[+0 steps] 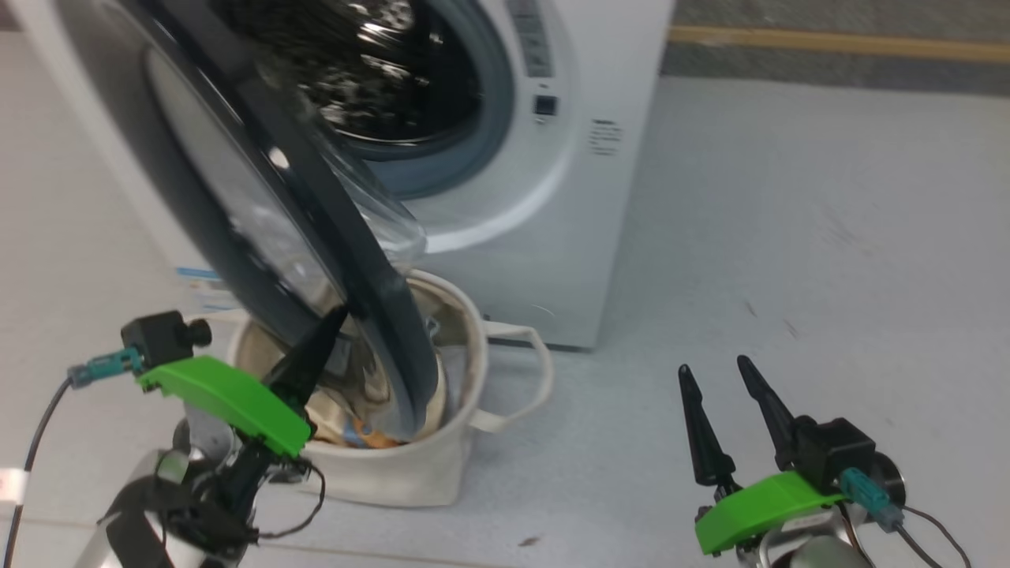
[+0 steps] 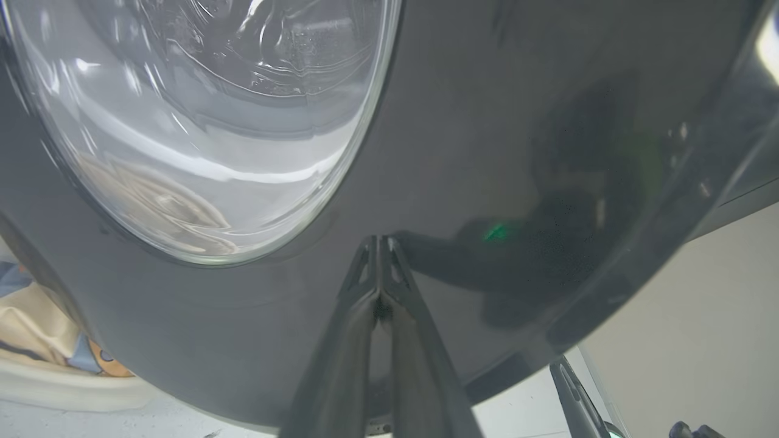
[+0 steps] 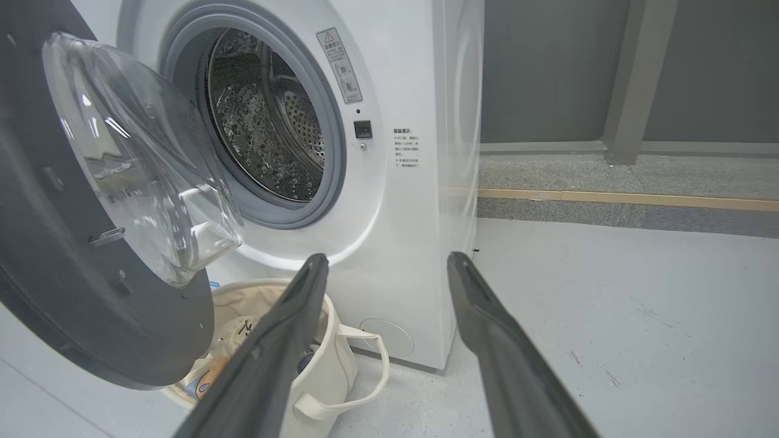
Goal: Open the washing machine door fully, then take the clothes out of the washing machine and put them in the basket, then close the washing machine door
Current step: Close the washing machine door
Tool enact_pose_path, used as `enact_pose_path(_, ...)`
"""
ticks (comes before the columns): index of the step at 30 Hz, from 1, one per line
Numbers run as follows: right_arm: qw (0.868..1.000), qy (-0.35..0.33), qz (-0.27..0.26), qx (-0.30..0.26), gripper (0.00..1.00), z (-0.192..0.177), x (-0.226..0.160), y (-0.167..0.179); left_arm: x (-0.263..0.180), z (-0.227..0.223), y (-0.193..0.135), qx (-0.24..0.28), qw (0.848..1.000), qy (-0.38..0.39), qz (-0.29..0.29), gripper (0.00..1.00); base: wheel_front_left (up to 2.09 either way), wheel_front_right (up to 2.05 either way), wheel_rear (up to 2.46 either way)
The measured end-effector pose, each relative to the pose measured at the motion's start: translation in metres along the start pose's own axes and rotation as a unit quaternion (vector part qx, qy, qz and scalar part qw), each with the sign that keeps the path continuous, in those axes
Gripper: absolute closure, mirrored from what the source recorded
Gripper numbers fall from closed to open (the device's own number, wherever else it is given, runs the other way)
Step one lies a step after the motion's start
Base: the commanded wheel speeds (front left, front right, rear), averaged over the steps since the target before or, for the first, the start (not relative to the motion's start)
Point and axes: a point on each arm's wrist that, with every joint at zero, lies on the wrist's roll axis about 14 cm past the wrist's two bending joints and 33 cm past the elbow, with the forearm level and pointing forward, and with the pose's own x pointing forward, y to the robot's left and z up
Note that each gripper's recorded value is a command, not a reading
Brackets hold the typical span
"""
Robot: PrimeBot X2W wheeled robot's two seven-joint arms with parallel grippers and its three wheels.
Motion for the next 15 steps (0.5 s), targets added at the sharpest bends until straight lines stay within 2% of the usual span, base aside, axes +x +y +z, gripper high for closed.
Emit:
enact_pose_path(8,0.997,-0.002,-0.079,-0.004,0.00,0.002,-0.022,-0.045,0.063,-0.014,-0.021,-0.003,0.999,0.018,-0.042,1.00,0.00,0.00,0.00)
enact_pose_path(15,0.995,-0.007,-0.096,-0.005,0.00,0.006,-0.027,-0.054,0.071,-0.019,-0.023,0.005,0.999,0.025,-0.046,1.00,0.00,0.00,0.00)
